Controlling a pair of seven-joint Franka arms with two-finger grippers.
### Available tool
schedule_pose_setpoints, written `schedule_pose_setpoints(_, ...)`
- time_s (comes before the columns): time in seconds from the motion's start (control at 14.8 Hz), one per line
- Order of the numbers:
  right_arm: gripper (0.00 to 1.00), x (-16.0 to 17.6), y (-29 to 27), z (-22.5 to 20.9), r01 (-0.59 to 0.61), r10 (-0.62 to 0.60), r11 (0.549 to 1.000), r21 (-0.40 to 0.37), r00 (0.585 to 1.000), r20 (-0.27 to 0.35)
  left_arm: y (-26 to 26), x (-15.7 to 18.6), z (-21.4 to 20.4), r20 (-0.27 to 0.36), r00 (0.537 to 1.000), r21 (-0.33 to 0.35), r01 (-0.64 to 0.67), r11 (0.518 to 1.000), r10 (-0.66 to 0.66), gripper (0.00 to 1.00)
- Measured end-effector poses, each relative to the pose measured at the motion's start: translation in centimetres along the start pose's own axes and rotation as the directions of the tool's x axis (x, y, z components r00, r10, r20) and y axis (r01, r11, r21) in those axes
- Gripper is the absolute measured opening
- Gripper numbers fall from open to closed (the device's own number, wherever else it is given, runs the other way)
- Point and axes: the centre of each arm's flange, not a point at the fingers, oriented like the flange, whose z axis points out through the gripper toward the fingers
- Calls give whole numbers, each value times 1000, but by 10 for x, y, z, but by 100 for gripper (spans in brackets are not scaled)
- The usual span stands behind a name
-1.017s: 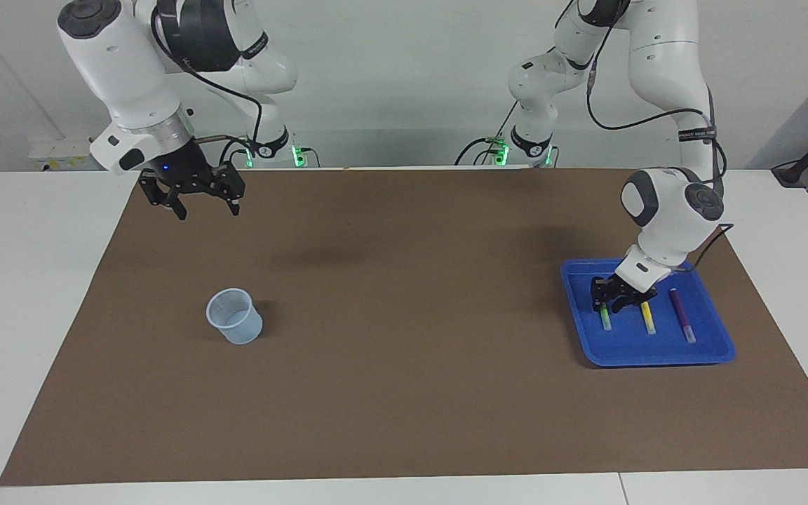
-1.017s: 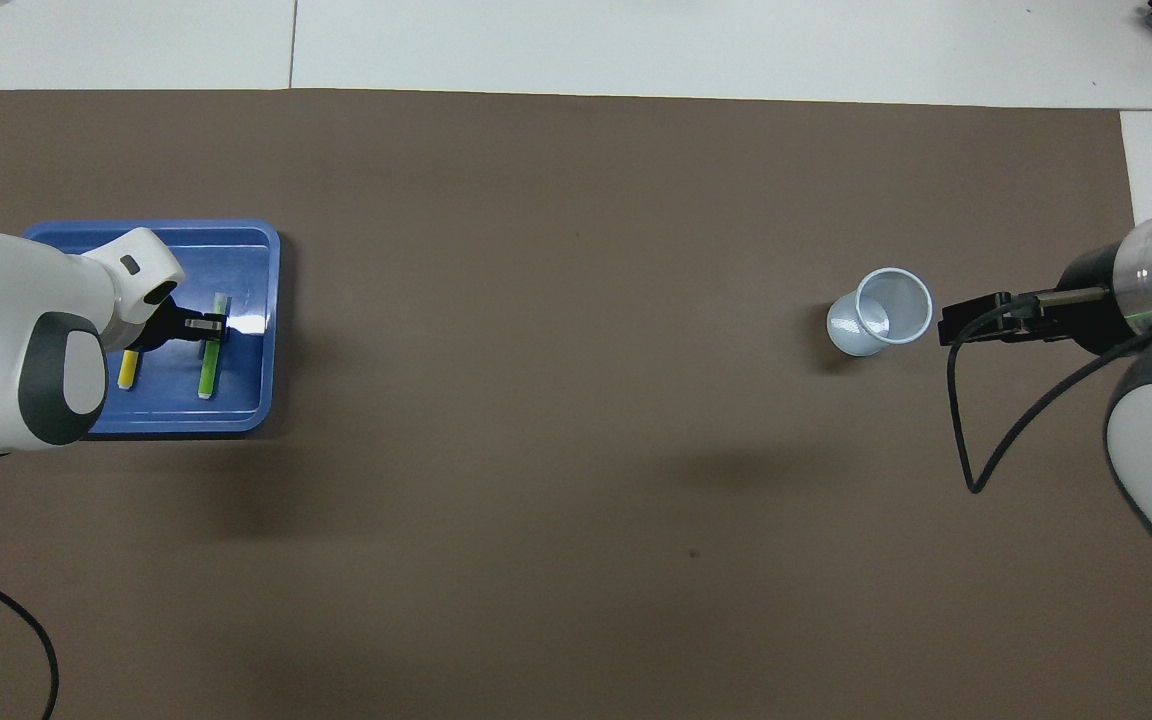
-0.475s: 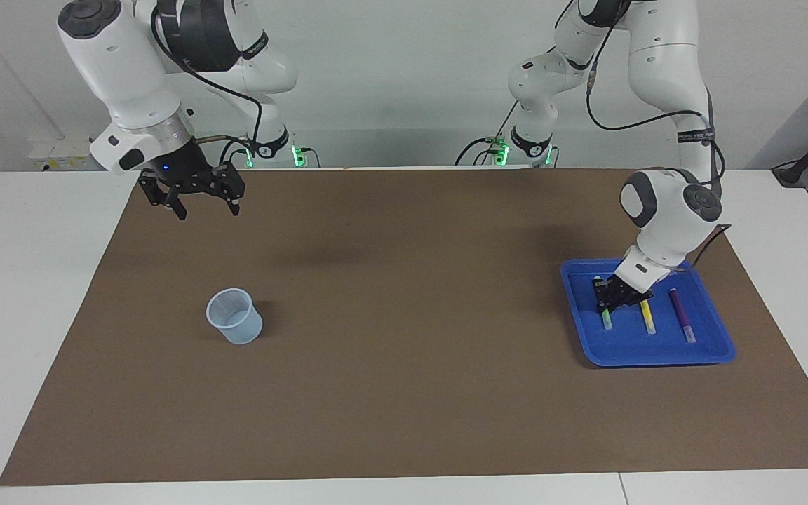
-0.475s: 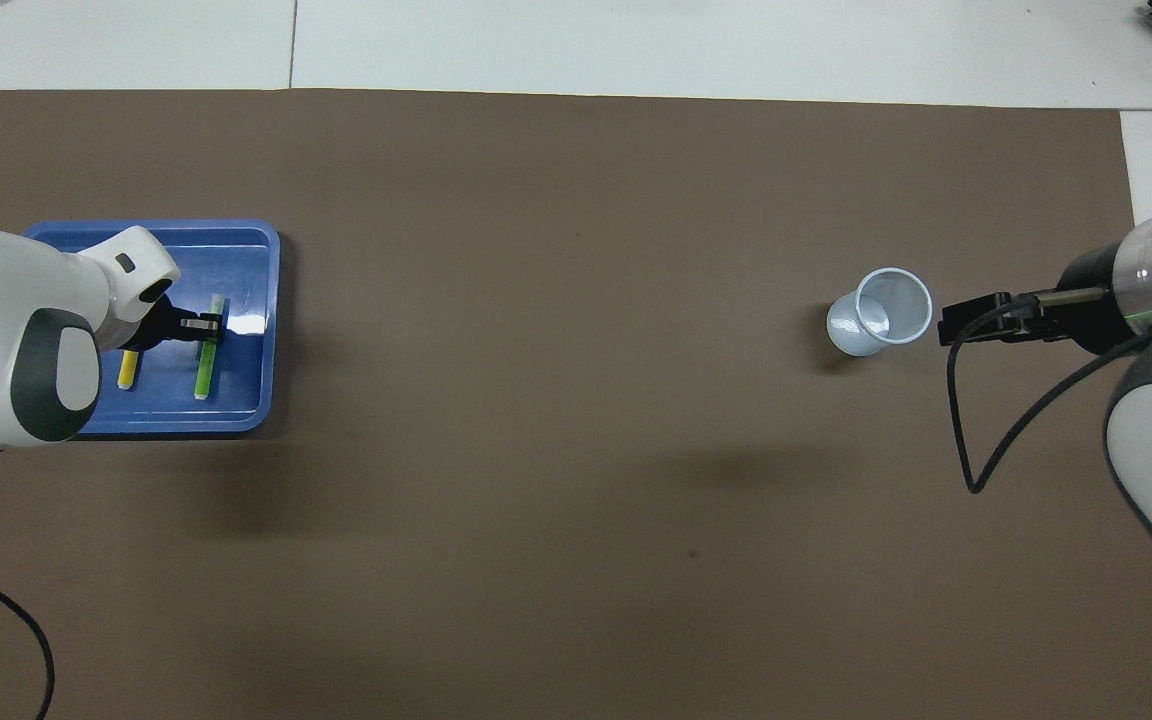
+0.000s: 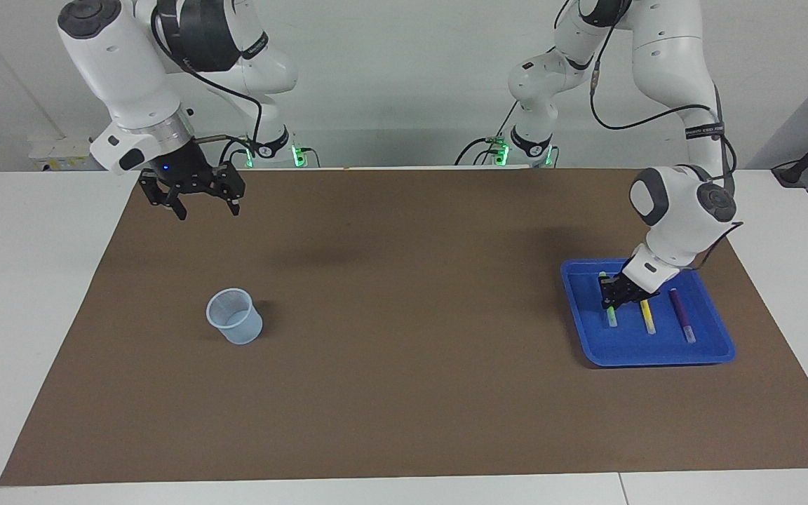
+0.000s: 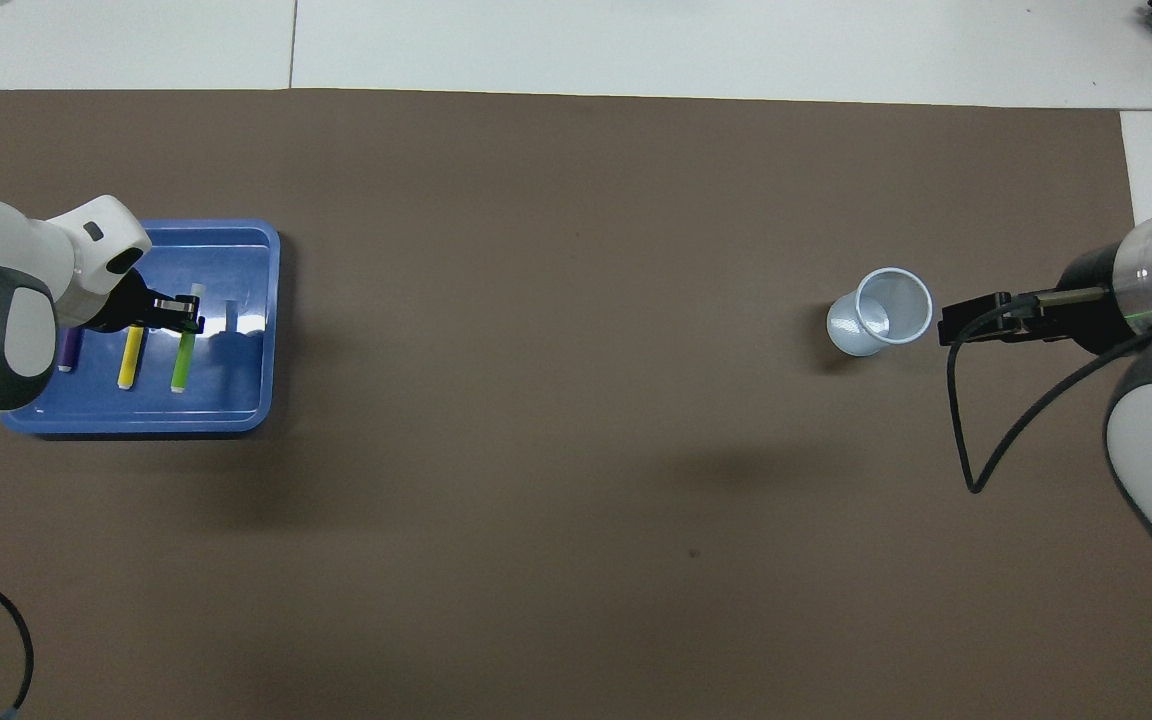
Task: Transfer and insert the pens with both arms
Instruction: 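Lift the green pen with the left gripper while the right gripper approaches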
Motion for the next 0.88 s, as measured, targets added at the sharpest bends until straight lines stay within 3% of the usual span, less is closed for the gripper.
schedule_pose_setpoints(0.2,100,-1,-12,1,22,-22,1000,1,1000,6,17,-10,4,112,964,-82,253,964,-243,17)
schedule_pose_setpoints(0.34,100,-2,-16,2,27,-27,1000,1,1000,9,34,-14,4,182,889,-105,442,891,-420,17)
schedule_pose_setpoints(0.47,100,-3,-18,3,27,-27,1000,1,999,17,54,-16,3,213,812,-90,570,817,-543,17)
schedule_pose_setpoints(0.88,100,-6,-33,4,-10,10,1000,6,999,31,104,-22,1,340,599,-82,787,612,-725,17)
